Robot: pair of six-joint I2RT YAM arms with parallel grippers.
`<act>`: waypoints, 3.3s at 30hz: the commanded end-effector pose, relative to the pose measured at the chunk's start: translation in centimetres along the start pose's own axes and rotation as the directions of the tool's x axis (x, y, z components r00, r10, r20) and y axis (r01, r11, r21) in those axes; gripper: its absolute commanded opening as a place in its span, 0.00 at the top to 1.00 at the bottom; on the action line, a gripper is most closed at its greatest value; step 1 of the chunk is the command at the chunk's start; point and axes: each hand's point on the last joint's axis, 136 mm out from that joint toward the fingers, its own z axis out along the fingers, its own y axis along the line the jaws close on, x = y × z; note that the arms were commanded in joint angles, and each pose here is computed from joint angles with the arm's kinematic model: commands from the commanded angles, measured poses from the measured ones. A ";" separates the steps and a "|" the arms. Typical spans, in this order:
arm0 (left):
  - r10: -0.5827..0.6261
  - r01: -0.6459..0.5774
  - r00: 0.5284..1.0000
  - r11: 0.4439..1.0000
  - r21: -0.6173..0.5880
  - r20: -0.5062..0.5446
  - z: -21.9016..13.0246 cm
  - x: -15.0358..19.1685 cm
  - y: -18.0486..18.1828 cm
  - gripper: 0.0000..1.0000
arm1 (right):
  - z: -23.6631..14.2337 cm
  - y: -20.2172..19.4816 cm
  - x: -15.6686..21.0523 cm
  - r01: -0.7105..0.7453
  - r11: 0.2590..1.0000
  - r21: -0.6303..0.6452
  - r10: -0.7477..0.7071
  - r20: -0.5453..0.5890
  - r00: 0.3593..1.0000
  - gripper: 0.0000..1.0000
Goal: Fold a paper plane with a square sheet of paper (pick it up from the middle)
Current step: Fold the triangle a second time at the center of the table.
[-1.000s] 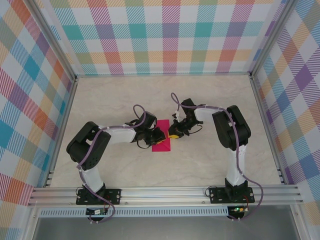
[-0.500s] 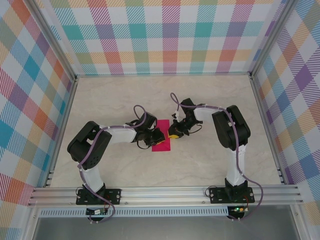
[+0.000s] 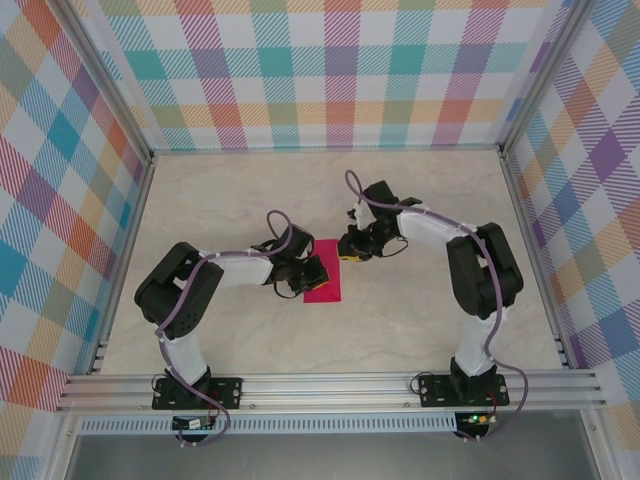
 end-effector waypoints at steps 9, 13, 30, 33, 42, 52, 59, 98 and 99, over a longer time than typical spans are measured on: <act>-0.055 0.052 0.998 0.988 -0.145 -0.016 0.4 1.1 3.6 0.91 | 4.0 0.2 2.0 -0.036 0.997 -0.062 0.028 -0.131 0.991 0.89; -0.054 0.052 0.998 0.989 -0.141 -0.013 0.4 0.9 3.3 0.91 | 4.8 -0.4 2.3 -0.042 0.998 -0.047 0.034 -0.157 0.987 0.89; 0.076 -0.073 0.996 0.996 -0.057 0.046 -1.7 -1.8 -0.9 0.91 | 6.8 -7.6 4.7 -0.021 0.975 0.221 0.073 -0.227 0.971 0.90; 0.065 -0.062 0.998 0.994 -0.085 0.028 -0.9 -1.8 0.2 0.91 | 6.9 -7.7 4.8 -0.024 0.975 0.221 0.077 -0.232 0.970 0.90; 0.028 -0.021 0.998 0.991 -0.133 0.055 -0.6 -2.5 3.4 0.91 | 7.1 -9.1 5.4 -0.027 0.960 0.279 0.100 -0.250 0.963 0.90; -0.102 0.121 0.986 0.982 -0.143 0.131 -2.2 -5.1 8.4 0.87 | 6.8 -11.5 6.3 -0.015 0.923 0.386 0.126 -0.265 0.956 0.91; -0.069 0.084 0.974 0.994 -0.065 0.216 -5.6 -8.6 6.1 0.83 | 6.8 -11.1 6.1 -0.017 0.928 0.372 0.122 -0.261 0.958 0.91; -0.044 0.047 0.999 0.993 -0.110 0.026 0.0 -2.0 5.7 1.00 | 4.8 1.5 5.2 -0.030 0.999 0.035 0.035 -0.147 0.989 0.90; -0.044 0.047 0.999 0.992 -0.114 0.024 0.0 -1.9 5.7 1.00 | 5.1 1.4 5.6 -0.028 0.998 0.057 0.036 -0.149 0.988 0.90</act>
